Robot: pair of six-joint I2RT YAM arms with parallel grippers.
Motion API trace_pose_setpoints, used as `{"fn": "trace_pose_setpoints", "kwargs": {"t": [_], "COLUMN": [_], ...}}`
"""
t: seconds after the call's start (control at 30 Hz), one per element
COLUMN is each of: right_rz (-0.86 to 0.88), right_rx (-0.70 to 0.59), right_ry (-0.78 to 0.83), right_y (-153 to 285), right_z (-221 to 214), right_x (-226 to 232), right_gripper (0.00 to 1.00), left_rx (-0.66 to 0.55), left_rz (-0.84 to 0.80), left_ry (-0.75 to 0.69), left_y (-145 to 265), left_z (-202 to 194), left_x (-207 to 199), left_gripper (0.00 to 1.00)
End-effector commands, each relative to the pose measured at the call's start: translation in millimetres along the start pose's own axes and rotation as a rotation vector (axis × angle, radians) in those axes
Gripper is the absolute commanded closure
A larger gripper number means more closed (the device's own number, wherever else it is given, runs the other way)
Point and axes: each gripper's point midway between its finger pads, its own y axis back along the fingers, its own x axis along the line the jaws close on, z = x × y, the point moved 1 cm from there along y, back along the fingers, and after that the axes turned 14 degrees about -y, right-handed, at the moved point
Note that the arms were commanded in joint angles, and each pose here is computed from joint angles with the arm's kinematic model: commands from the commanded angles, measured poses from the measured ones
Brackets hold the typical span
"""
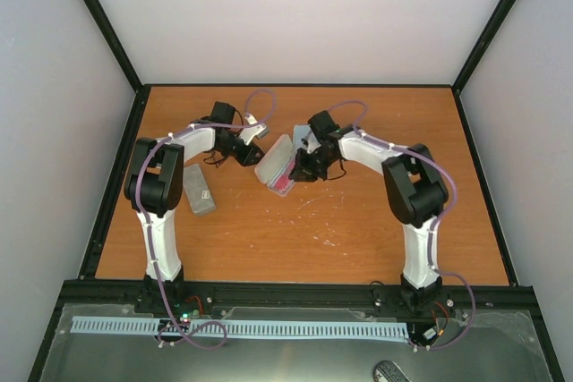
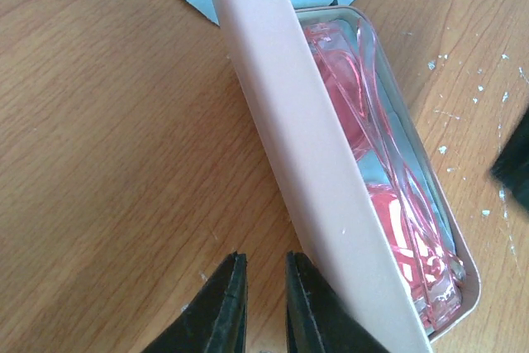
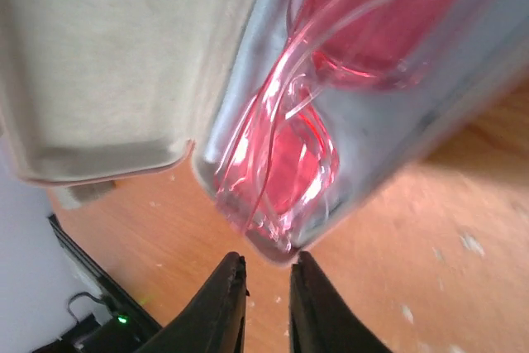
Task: Organize the sunglasses
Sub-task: Place the sunglasses in the sunglasses case, then close the sunglasses case at the center of the board.
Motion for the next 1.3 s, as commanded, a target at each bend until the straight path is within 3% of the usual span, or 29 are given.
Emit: {"fn": "trace_pose_setpoints", "kwargs": {"t": [0.0, 0.13, 0.3, 0.77, 1.27], "right_rz": [0.068, 0.021, -0.029, -0.004, 0.000], "right_rx": [-0.194, -0.250, -0.185, -0.128, -0.138], "right_ry": [0.006, -0.084, -0.124, -0.111, -0.076], "right_y": [62.5, 74.0, 41.9, -6.2, 2.2], "right_z": [9.0, 15.4, 25.6, 54.6, 48.8], "right_x": [12.4, -27.1, -52.5, -50.7, -47.2], "right_gripper": [0.90, 0.97, 0.97, 0.97, 0.97], "left_rx": [-0.046, -0.040, -0.031, -0.021, 0.027], "left_rz": [0.002, -0.007, -0.019, -0.054, -0.119], "left_ry": [-0.042, -0.042, -0.044, -0.049, -0.076], "left_y": [8.0, 3.9, -2.3, -22.8, -61.2], "left_z": [22.7, 21.1, 21.5, 36.3, 44.8], "left_x": [-2.8, -4.3, -8.2, -22.4, -52.1], "left_gripper": [0.86, 0.86, 0.86, 0.86, 0.87]}}
